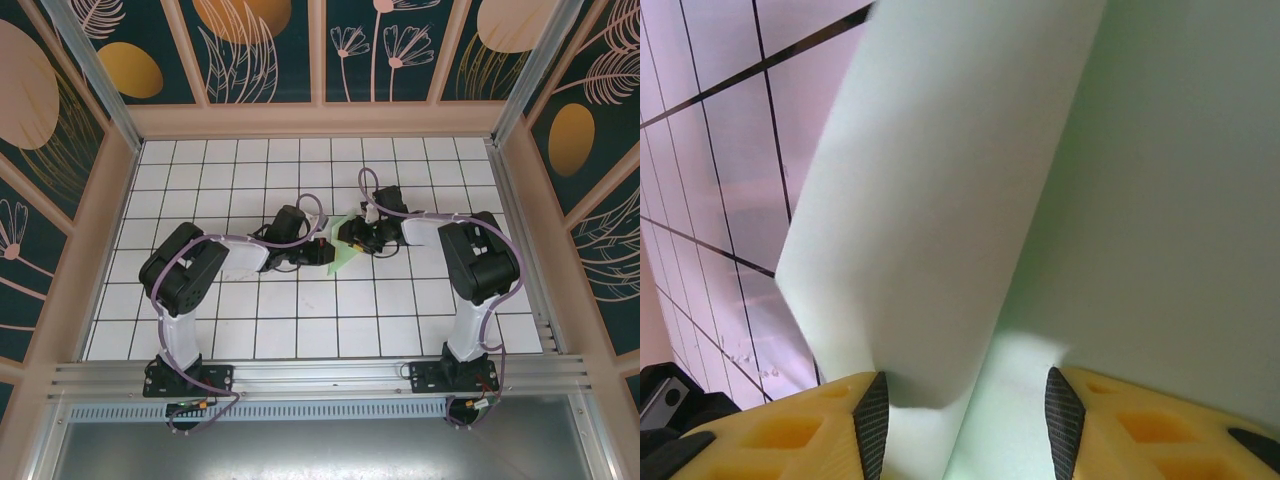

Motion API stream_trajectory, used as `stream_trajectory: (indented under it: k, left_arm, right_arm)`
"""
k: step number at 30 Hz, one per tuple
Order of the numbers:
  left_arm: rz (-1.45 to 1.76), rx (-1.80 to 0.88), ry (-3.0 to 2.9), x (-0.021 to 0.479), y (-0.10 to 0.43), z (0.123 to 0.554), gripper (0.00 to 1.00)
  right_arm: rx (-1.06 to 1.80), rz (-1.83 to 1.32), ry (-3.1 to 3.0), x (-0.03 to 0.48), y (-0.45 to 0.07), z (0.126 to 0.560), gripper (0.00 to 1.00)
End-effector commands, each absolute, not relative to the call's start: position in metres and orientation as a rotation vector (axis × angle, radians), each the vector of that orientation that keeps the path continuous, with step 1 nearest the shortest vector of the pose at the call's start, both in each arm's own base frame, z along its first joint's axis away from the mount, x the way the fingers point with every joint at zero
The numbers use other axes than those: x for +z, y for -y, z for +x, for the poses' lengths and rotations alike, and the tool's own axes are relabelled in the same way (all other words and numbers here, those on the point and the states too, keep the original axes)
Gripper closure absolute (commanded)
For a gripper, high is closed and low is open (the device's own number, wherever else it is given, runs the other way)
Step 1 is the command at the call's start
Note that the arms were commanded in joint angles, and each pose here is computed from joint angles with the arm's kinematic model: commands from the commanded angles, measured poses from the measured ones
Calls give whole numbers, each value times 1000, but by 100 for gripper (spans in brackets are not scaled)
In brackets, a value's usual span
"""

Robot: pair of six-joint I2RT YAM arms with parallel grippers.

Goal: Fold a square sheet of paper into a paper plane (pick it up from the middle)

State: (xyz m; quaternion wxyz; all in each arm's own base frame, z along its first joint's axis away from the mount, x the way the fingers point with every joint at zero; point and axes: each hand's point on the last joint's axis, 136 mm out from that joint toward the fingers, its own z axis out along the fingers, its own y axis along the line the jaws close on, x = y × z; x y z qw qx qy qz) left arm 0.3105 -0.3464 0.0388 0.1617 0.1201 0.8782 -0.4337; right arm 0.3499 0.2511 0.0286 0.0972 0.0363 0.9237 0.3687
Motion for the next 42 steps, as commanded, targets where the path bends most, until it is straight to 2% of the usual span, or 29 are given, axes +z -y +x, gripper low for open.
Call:
stream_trajectory:
  k: [1, 25, 32, 42]
  left_arm:
    - [333, -1201, -2519, 34, 347, 316, 93]
    - [318, -1191, -2554, 19, 346, 316, 93]
    - [311, -1185, -2550, 21, 346, 318, 92]
    - [301, -1155, -2498, 37, 345, 327, 89]
  right_arm:
    - [815, 220, -2905, -30, -220, 334, 51]
    - [504, 285, -3042, -59, -202, 323, 59]
    - [445, 310, -3063, -64, -198, 321, 63]
    - [391, 326, -3090, -72, -194, 317, 63]
